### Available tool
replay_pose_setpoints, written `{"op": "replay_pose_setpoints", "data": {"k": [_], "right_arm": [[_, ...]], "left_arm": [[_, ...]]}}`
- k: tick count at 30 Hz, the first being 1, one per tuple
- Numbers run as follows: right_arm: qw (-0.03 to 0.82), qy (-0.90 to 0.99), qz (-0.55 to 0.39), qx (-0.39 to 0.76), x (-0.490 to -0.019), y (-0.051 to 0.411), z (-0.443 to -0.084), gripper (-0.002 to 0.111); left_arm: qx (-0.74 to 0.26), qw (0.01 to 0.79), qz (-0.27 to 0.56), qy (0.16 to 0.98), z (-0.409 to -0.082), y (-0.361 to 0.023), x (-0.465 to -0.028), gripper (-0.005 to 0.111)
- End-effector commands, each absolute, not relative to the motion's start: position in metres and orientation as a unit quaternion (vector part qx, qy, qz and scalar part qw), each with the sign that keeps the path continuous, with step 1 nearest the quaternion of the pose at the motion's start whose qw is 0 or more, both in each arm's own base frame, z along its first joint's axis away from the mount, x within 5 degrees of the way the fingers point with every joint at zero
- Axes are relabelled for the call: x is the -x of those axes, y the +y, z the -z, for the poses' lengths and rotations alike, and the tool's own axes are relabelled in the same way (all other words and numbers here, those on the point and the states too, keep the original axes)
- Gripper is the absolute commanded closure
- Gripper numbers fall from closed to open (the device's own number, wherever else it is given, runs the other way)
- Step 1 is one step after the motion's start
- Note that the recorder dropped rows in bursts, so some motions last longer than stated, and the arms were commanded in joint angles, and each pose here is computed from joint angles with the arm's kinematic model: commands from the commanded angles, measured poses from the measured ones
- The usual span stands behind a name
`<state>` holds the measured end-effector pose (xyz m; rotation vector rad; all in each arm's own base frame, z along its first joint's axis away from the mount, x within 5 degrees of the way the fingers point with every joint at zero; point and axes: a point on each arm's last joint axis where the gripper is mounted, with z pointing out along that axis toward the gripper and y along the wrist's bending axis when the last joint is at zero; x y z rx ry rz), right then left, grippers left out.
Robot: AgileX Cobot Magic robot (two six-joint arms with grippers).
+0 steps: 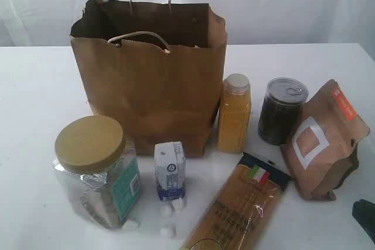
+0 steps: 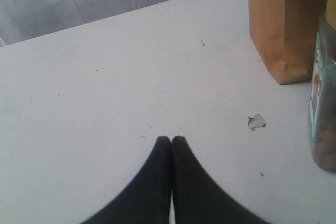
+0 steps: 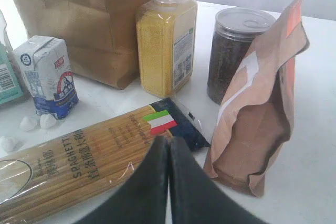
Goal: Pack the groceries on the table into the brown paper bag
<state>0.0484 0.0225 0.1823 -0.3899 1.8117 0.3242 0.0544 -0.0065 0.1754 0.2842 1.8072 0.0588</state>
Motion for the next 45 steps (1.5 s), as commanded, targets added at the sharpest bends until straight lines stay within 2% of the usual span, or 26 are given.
{"op": "replay_pose_setpoints", "data": {"k": [1, 17, 22, 26, 29, 38, 45], "right_arm": [[0.595, 0.774, -0.144, 0.165, -0.048, 0.023, -0.182, 0.108], [0.595, 0.774, -0.144, 0.165, -0.048, 0.023, -0.182, 0.108], [0.595, 0.774, -0.144, 0.165, -0.048, 0.023, -0.182, 0.108], [0.595, 0.774, -0.144, 0.165, -0.048, 0.023, -0.182, 0.108], [0.595, 0.774, -0.144, 0.165, -0.048, 0.023, -0.182, 0.108], [0.595, 0.774, -0.144, 0.165, -0.048, 0.023, -0.182, 0.108], [0.595, 0.774, -0.144, 0.165, -0.048, 0.023, -0.182, 0.108]], "left_arm": [[-0.117, 0.612, -0.022, 0.782, -0.176, -0.007, -0.054, 0.106], [-0.121, 0.614, -0.025, 0.78, -0.176, -0.007, -0.054, 0.106], [-0.127, 0.664, -0.041, 0.736, -0.188, -0.006, -0.057, 0.106], [-0.002, 0.71, 0.074, 0.7, -0.2, -0.006, -0.057, 0.106], [0.056, 0.746, 0.132, 0.651, -0.212, -0.005, -0.056, 0.106], [0.116, 0.821, 0.226, 0.511, -0.24, 0.0, -0.048, 0.106], [0.146, 0.809, 0.273, 0.5, -0.241, 0.0, -0.047, 0.106]]}}
